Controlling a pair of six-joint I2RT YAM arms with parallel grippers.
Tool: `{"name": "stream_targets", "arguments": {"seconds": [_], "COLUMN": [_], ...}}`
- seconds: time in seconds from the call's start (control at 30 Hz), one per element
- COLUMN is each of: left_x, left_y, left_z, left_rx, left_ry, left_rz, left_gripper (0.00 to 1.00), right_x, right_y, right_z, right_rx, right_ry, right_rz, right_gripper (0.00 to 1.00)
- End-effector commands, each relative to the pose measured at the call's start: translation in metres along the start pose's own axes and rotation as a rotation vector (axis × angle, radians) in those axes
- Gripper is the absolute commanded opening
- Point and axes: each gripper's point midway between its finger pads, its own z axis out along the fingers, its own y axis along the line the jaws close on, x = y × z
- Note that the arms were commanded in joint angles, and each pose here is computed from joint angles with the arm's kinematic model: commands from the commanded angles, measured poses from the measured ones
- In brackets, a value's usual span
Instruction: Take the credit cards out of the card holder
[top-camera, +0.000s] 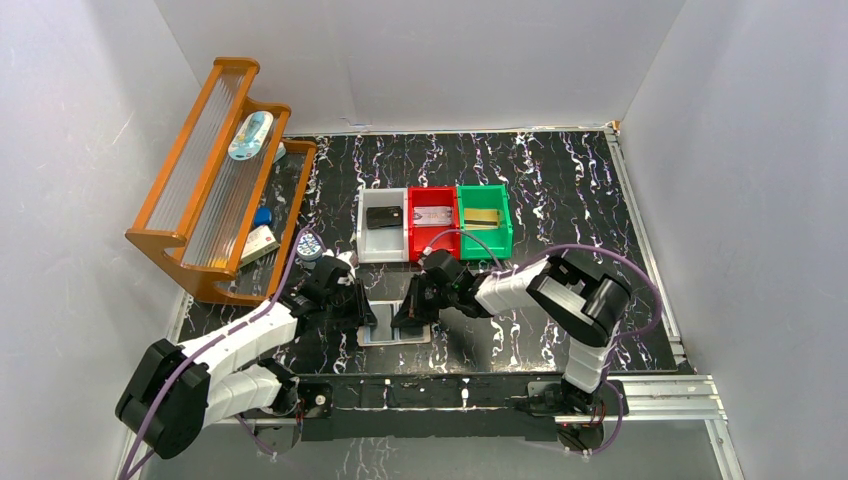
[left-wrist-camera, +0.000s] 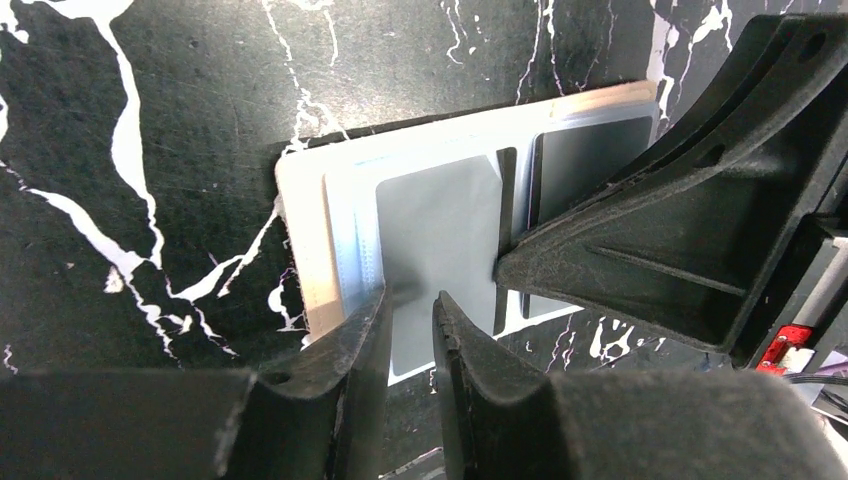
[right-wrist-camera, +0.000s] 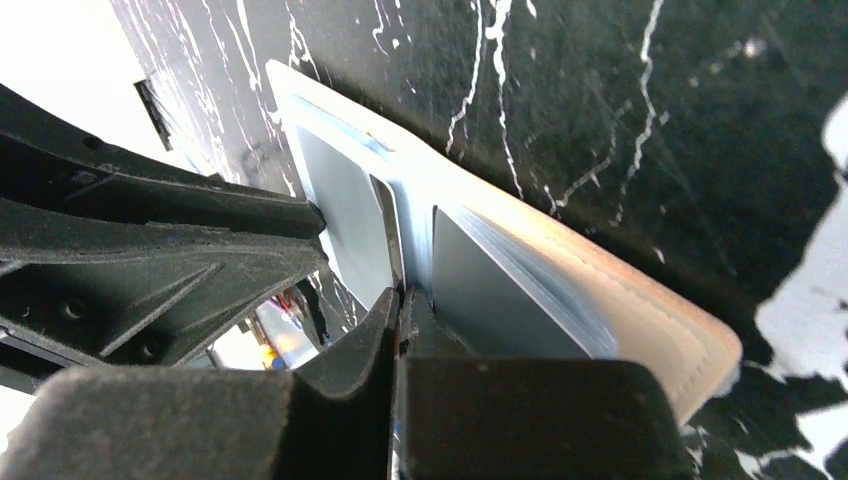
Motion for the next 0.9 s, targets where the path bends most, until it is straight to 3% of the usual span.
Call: {"name": "stream_targets", "arguments": {"seconds": [0.0, 0.47, 0.73, 0.87], "left_x": [0.023, 0.017, -0.014, -0.014], "left_y": [0.014, 0.006, -0.038, -0.045], "left_z": [0.003, -0.001, -0.016, -0.013], "left_rx": [-0.035, -0.006, 0.154, 0.183], "left_ry": [0.071, 0.053, -0.035, -0.016], "left_rz": [0.005, 0.032, 0.062, 0.087], "left_gripper": [0.21, 0.21, 0.29, 0.3], "right_x": [0.001, -0.003, 0.003, 0.002], "right_y": [0.001, -0.01, -0.03, -0.033], "right_z": [-0.011, -0.029, -0.021, -0.021], "right_rx": [-0.013, 0.048, 0.078, 0.085], "right_ry": [-0.027, -0.086, -0.063, -0.068], "right_rz": [-0.025, -0.007, 0.056, 0.068], "right_gripper": [0.03, 0.04, 0.05, 0.05]}}
